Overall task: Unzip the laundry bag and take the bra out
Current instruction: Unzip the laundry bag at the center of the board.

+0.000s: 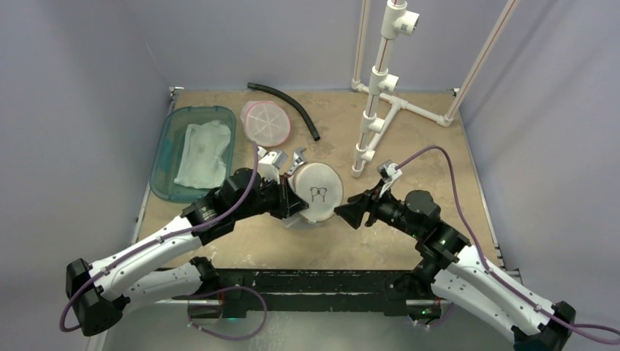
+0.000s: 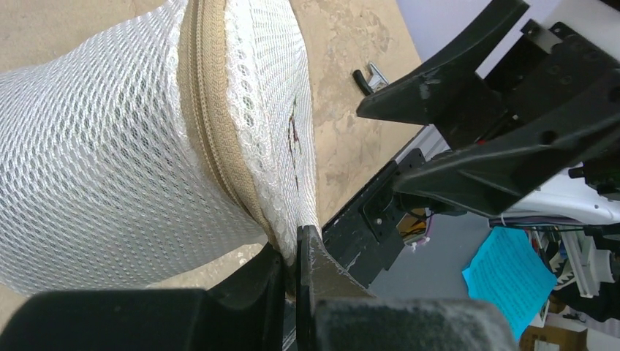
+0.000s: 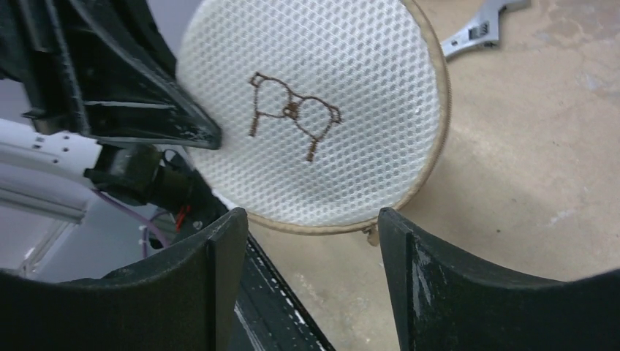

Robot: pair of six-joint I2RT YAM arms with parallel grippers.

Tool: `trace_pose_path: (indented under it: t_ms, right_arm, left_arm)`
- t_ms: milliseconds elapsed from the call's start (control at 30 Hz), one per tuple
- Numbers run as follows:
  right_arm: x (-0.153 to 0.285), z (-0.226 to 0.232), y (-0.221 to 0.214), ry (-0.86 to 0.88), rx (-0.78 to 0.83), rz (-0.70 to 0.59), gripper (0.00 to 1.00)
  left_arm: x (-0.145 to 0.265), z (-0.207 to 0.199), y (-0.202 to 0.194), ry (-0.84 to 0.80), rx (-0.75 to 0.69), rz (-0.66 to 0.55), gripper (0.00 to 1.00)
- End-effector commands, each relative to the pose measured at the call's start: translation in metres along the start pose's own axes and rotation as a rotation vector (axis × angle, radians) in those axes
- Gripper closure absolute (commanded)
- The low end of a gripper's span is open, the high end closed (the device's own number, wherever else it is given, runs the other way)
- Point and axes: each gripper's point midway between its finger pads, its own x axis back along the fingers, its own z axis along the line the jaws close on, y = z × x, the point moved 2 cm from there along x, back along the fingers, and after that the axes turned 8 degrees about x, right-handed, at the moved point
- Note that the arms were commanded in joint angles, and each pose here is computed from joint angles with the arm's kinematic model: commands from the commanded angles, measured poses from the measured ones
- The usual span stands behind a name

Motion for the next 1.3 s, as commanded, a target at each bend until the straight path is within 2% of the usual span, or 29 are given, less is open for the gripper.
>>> trace_pose_path:
  t_ms: [0, 133, 533, 733, 1000, 1133, 1267]
  right_arm:
    - [0.013, 0.017, 0.016, 0.054, -0.039, -0.021, 0.29]
    - [0.011, 0.015, 0.019, 0.037, -0.098, -0.048, 0.29]
    - [0.005, 0.017, 0.04, 0.033, -0.109, -0.117, 0.31]
    - [0.004, 0.013, 0.04, 0.021, -0.107, -0.115, 0.38]
    - [0.005, 0.017, 0.035, 0.106, -0.126, -0.116, 0.68]
    - [0.004, 0.023, 0.036, 0.152, -0.129, -0.111, 0.79]
    - [0.005, 0.026, 0.038, 0.173, -0.125, -0.108, 0.98]
  left_arm:
    - [0.014, -0.033, 0.034, -0.09, -0.096, -0.103, 1.0]
    - [0.023, -0.04, 0.038, -0.128, -0.126, -0.135, 1.0]
    - [0.04, -0.057, 0.023, -0.267, -0.187, -0.075, 1.0]
    - [0.045, -0.056, 0.019, -0.276, -0.192, -0.063, 1.0]
    - [0.045, -0.056, 0.015, -0.289, -0.201, -0.054, 1.0]
    - [0.041, -0.053, 0.012, -0.285, -0.199, -0.042, 1.0]
    - [0.036, -0.051, 0.011, -0.283, -0.188, -0.038, 0.99]
